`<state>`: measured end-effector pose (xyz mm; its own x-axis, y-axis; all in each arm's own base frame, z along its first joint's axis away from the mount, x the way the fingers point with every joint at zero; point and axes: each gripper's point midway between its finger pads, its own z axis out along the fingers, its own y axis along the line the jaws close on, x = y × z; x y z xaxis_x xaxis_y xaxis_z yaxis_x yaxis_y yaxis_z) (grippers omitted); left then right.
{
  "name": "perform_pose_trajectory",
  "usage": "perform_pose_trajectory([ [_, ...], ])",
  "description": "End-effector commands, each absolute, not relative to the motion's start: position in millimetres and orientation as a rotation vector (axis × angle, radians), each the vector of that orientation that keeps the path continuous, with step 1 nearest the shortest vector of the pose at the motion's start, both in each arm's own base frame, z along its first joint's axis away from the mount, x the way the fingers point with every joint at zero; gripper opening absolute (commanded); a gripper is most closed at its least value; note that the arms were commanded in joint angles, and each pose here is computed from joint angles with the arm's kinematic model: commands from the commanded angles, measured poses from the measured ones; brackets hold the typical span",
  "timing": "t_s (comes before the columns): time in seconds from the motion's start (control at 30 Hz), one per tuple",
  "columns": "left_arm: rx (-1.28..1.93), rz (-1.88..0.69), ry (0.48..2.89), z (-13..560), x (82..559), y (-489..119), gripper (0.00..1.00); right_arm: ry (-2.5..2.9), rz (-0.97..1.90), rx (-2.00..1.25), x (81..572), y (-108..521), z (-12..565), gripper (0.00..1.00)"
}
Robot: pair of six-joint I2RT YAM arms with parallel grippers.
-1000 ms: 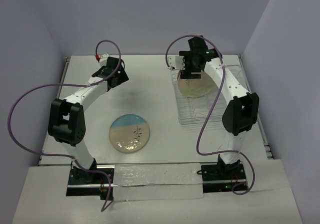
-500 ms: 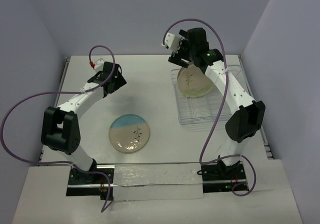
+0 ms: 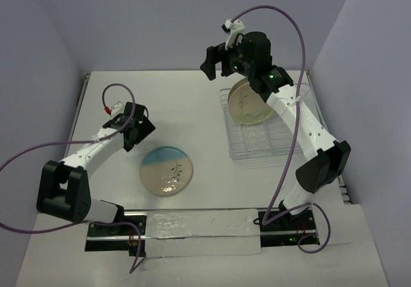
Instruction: Load the plates into the dish rack
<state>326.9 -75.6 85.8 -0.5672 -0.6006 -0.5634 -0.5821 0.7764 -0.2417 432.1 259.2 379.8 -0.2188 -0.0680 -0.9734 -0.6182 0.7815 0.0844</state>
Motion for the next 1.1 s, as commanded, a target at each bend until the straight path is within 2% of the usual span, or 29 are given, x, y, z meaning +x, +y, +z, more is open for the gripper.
perform_pose_trajectory([
  [0.0, -0.976, -0.054, 2.319, 81, 300, -65, 0.99, 1.785, 0.919, -0.345, 406, 295, 394, 1.0],
  [0.17, -0.961, -0.119, 2.361, 67, 271, -68, 0.99, 1.902, 0.842, -0.452, 365, 342, 330, 1.0],
  [0.5, -0.937, -0.23, 2.391, 53, 237, -73, 0.99, 2.199, 0.754, -0.427, 304, 345, 192, 1.0],
  [0.67, -0.97, -0.208, 2.504, 31, 218, -77, 0.98, 2.268, 0.845, -0.461, 286, 353, 160, 1.0],
  [0.93, -1.094, -0.099, 2.536, 28, 201, -67, 0.78, 2.309, 0.914, -0.499, 276, 365, 139, 1.0],
  [1.0, -1.095, -0.075, 2.539, 28, 199, -64, 0.67, 2.326, 0.937, -0.518, 273, 370, 132, 1.0],
  [1.03, -1.089, -0.068, 2.545, 26, 198, -63, 0.58, 2.334, 0.946, -0.522, 271, 371, 129, 1.0],
  [1.07, -1.07, -0.07, 2.556, 25, 197, -65, 0.54, 2.343, 0.951, -0.527, 270, 373, 125, 1.0],
])
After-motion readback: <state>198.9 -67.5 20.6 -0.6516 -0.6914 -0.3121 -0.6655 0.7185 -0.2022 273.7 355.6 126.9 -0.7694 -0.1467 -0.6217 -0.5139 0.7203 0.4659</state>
